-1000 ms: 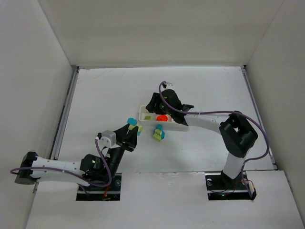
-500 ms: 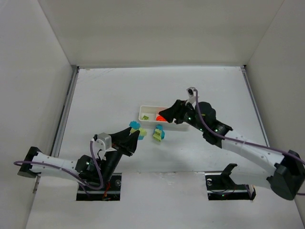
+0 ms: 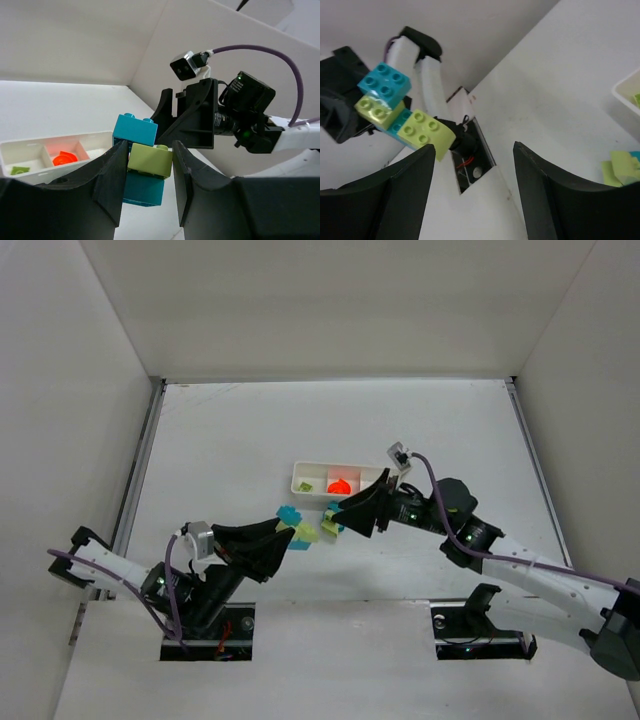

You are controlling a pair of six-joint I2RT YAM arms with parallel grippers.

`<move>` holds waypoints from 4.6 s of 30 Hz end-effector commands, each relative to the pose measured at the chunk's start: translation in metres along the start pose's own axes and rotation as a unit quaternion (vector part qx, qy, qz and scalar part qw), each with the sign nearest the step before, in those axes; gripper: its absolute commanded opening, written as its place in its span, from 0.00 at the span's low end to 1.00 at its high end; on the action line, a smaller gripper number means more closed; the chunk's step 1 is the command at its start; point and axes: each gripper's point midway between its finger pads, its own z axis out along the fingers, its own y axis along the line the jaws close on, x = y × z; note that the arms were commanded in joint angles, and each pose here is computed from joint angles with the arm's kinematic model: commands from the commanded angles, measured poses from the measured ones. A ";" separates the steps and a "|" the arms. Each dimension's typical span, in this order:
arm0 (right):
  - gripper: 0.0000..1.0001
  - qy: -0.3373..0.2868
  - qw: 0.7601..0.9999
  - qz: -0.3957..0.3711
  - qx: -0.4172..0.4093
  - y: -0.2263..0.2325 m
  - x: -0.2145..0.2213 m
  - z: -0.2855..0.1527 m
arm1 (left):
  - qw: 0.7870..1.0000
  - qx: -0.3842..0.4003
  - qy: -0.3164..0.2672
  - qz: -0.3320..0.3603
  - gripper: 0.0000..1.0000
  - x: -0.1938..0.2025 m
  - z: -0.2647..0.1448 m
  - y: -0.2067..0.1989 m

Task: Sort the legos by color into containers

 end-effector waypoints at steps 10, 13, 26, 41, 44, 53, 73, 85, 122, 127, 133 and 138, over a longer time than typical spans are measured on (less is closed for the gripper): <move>0.72 -0.032 0.996 0.005 -0.082 0.076 -0.045 0.009 | 1.000 0.009 0.020 0.018 0.31 -0.002 -0.004 -0.009; 0.76 -0.013 0.998 0.009 -0.065 0.076 -0.036 0.022 | 1.000 0.004 0.019 0.022 0.31 0.003 -0.004 -0.007; 0.73 0.034 0.996 0.036 -0.072 0.086 -0.012 0.052 | 0.998 0.004 0.031 0.045 0.31 0.017 -0.005 -0.008; 0.58 0.074 0.987 0.091 -0.106 0.101 -0.002 0.046 | 0.995 -0.007 0.039 0.090 0.30 0.031 -0.003 -0.005; 0.57 0.084 0.986 0.095 -0.106 0.101 0.002 0.046 | 0.994 -0.012 0.040 0.100 0.30 0.033 -0.002 -0.004; 0.45 0.098 0.984 0.115 -0.092 0.091 0.012 0.050 | 0.988 -0.026 0.047 0.142 0.29 0.042 0.004 -0.001; 0.39 0.029 0.983 0.177 -0.047 0.044 -0.024 0.050 | 0.982 -0.048 0.042 0.175 0.84 0.042 0.010 0.011; 0.38 0.049 0.968 0.235 -0.078 0.057 -0.025 0.042 | 0.972 -0.048 0.026 0.229 0.80 0.051 0.034 0.009; 0.38 0.017 0.956 0.283 -0.070 0.030 -0.031 0.034 | 0.976 -0.058 -0.032 0.209 0.15 0.036 0.056 0.009; 0.39 -0.006 0.960 0.272 -0.069 0.027 -0.042 0.028 | 0.977 -0.067 -0.024 0.199 0.13 0.041 0.049 0.016; 0.39 -0.037 0.962 0.262 -0.060 0.013 -0.064 0.021 | 0.978 -0.072 -0.009 0.197 0.13 0.049 0.039 0.020; 0.39 -0.064 0.968 0.241 -0.027 -0.014 -0.075 0.015 | 0.978 -0.077 -0.007 0.193 0.14 0.048 0.036 0.023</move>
